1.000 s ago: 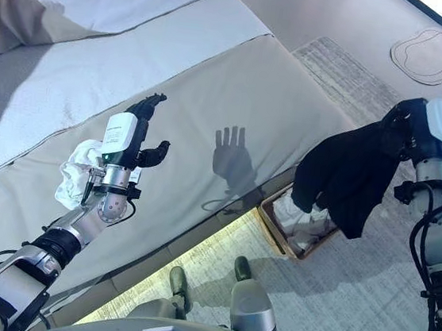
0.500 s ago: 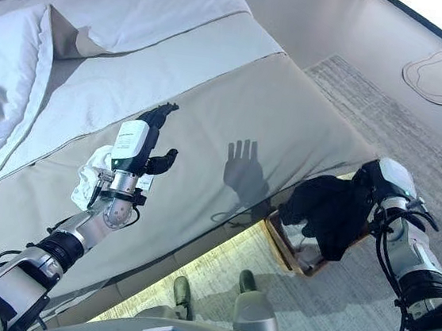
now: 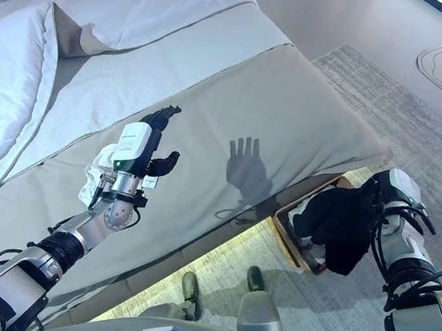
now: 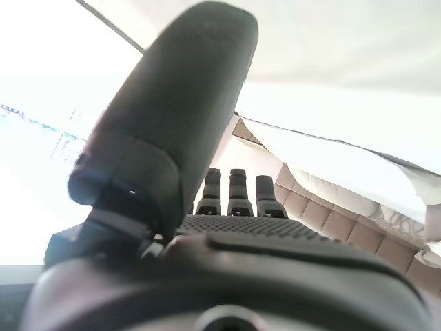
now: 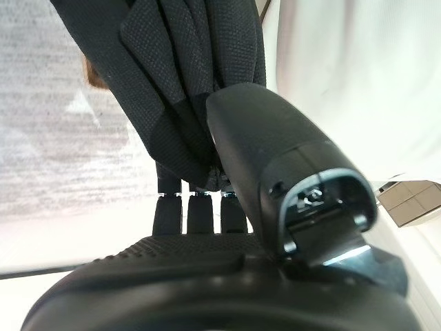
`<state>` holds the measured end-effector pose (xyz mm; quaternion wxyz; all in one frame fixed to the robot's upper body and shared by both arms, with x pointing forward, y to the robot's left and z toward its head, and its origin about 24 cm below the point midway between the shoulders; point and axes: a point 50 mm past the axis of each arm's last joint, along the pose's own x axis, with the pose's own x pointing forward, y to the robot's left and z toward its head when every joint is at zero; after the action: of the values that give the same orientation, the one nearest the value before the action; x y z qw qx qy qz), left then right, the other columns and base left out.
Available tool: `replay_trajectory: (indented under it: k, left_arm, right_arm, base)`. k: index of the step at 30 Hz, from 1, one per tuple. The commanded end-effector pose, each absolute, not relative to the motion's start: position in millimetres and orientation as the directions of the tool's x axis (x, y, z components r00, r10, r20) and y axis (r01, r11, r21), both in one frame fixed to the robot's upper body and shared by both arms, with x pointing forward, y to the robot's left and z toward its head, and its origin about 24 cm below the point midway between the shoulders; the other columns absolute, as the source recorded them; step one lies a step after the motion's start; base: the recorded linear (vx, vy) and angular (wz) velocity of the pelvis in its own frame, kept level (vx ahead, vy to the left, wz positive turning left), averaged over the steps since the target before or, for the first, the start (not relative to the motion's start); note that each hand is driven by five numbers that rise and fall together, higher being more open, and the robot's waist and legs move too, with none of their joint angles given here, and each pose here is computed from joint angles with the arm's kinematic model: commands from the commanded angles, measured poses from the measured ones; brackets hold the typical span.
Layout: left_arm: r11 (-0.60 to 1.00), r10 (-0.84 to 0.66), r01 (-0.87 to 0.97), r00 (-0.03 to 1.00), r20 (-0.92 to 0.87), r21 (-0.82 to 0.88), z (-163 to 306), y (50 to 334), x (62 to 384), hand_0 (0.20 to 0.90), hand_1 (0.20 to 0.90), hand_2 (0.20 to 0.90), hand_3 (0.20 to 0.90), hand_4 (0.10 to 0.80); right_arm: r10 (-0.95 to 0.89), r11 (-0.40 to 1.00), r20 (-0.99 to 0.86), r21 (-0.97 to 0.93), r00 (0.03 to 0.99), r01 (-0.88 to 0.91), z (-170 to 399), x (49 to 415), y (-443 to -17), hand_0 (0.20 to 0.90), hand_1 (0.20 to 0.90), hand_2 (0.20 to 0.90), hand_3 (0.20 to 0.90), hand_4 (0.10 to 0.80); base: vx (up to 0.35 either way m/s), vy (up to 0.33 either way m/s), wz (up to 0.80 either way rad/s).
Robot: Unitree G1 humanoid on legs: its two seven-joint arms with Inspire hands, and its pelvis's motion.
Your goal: Pick up the clothes from the bed and place them into the basket
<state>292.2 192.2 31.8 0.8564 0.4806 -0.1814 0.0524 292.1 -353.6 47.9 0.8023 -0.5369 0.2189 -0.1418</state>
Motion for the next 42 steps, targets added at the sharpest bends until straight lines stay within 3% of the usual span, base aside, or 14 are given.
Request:
replay_trajectory:
  k: [1, 5, 6, 7, 20, 29, 35, 42]
  left_arm:
    - [0.6, -0.047, -0.413, 0.837, 0.545, 0.686, 73, 189, 311, 0.9, 0.9, 0.9, 0.9, 0.8]
    - [0.606, -0.044, -0.413, 0.836, 0.547, 0.68, 72, 187, 310, 0.9, 0.9, 0.9, 0.9, 0.8]
    - [0.608, -0.042, -0.414, 0.835, 0.548, 0.678, 72, 187, 310, 0.9, 0.9, 0.9, 0.9, 0.8]
    - [0.61, -0.038, -0.416, 0.834, 0.55, 0.674, 73, 186, 311, 0.9, 0.9, 0.9, 0.9, 0.8]
    - [0.608, -0.038, -0.408, 0.842, 0.538, 0.681, 66, 186, 307, 0.9, 0.9, 0.9, 0.9, 0.8]
    - [0.617, -0.017, -0.412, 0.845, 0.535, 0.67, 61, 186, 304, 0.9, 0.9, 0.9, 0.9, 0.8]
    - [0.615, 0.003, -0.409, 0.856, 0.517, 0.674, 52, 187, 300, 0.9, 0.9, 0.9, 0.9, 0.8]
    - [0.608, 0.048, -0.438, 0.853, 0.52, 0.663, 48, 193, 297, 0.9, 0.9, 0.9, 0.9, 0.8]
  right_arm:
    - [-0.417, 0.256, 0.105, -0.939, 0.903, 0.227, 115, 319, -356, 0.3, 0.3, 0.3, 0.2, 0.1]
    - [-0.402, 0.232, 0.144, -0.939, 0.904, 0.253, 120, 318, -356, 0.3, 0.3, 0.3, 0.2, 0.1]
    - [-0.401, 0.22, 0.151, -0.941, 0.904, 0.256, 121, 318, -355, 0.382, 0.382, 0.382, 0.296, 0.196]
    - [-0.406, 0.208, 0.161, -0.942, 0.9, 0.263, 123, 319, -356, 0.9, 0.9, 0.9, 0.9, 0.8]
    - [-0.514, 0.193, 0.117, -0.95, 0.85, 0.247, 110, 305, -373, 0.9, 0.9, 0.9, 0.9, 0.8]
    - [-0.526, 0.112, 0.243, -0.93, 0.815, 0.35, 128, 303, -378, 0.9, 0.9, 0.9, 0.9, 0.8]
    - [-0.428, 0.063, 0.376, -0.895, 0.822, 0.442, 157, 321, -356, 0.9, 0.9, 0.9, 0.9, 0.8]
    - [-0.202, 0.088, 0.526, -0.83, 0.826, 0.551, 198, 346, -300, 0.9, 0.9, 0.9, 0.9, 0.8]
  base:
    - [0.0, 0.0, 0.0]
    - [0.0, 0.0, 0.0]
    - [0.003, 0.014, -0.03]
    - [0.003, 0.011, -0.05]
    - [0.025, -0.013, 0.0]
    - [0.053, 0.0, 0.04]
    - [0.052, -0.018, 0.15]
    - [0.02, -0.015, 0.14]
